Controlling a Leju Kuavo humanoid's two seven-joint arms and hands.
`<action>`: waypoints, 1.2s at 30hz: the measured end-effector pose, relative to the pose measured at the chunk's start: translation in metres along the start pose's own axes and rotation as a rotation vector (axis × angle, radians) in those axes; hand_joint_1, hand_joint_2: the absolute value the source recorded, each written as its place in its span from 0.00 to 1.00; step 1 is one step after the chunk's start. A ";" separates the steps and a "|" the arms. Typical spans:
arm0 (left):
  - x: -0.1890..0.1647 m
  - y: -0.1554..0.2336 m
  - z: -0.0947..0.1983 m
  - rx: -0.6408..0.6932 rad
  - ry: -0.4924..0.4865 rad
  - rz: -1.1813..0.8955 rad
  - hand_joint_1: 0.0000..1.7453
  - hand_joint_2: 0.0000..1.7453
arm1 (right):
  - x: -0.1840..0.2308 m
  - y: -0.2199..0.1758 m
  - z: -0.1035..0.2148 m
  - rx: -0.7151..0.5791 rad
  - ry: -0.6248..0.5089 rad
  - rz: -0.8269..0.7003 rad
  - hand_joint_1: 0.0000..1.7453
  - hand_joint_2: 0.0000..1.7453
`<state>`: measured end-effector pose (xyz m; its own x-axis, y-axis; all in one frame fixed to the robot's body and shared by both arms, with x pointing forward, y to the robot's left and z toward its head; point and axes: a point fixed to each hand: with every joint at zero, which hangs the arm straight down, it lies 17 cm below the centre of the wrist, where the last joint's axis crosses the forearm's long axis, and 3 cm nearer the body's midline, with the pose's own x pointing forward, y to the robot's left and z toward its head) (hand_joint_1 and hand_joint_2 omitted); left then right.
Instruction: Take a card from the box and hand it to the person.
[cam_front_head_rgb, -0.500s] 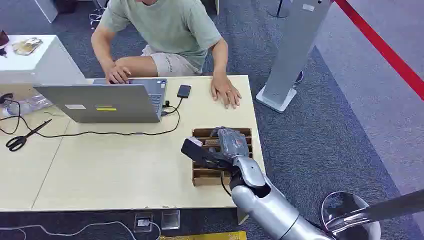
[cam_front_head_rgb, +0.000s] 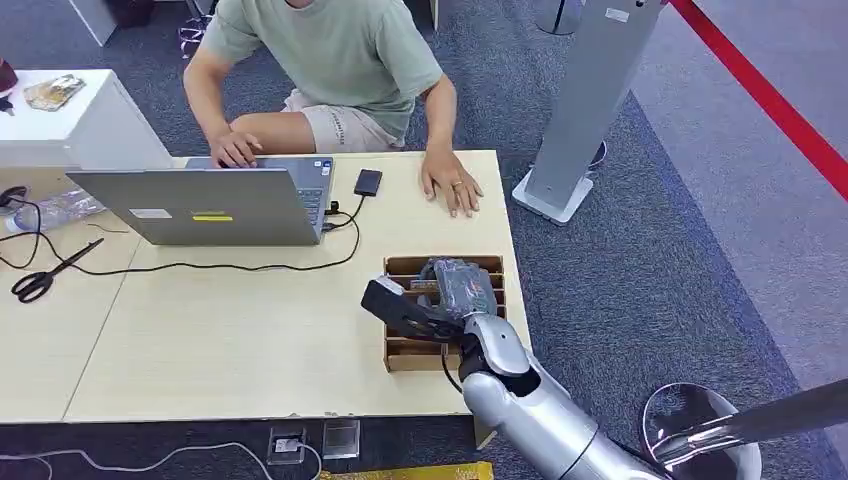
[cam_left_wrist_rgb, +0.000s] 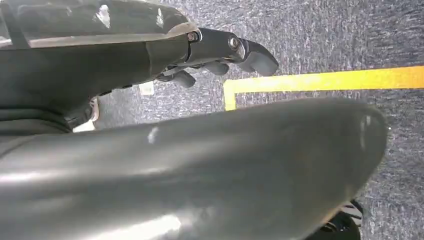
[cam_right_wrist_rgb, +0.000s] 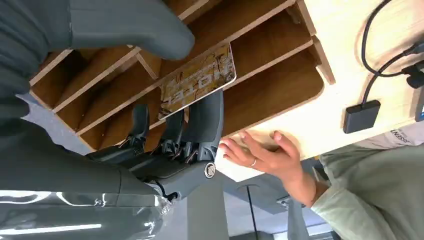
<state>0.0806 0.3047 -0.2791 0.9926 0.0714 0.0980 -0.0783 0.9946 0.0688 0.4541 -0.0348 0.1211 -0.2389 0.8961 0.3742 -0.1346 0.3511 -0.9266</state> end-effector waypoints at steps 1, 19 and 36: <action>0.000 0.000 0.000 0.000 0.000 0.000 0.00 0.00 | 0.000 0.000 0.000 0.000 0.000 0.000 0.60 1.00; 0.000 0.000 0.000 -0.001 -0.001 -0.007 0.00 0.00 | 0.000 0.000 0.000 -0.004 -0.001 -0.002 0.93 1.00; 0.000 0.001 0.000 0.004 -0.002 -0.013 0.00 0.00 | 0.016 -0.016 0.003 -0.082 -0.079 -0.024 0.93 1.00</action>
<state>0.0804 0.3054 -0.2792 0.9934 0.0579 0.0990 -0.0654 0.9951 0.0739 0.4496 -0.0268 0.1424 -0.3116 0.8642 0.3951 -0.0629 0.3962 -0.9160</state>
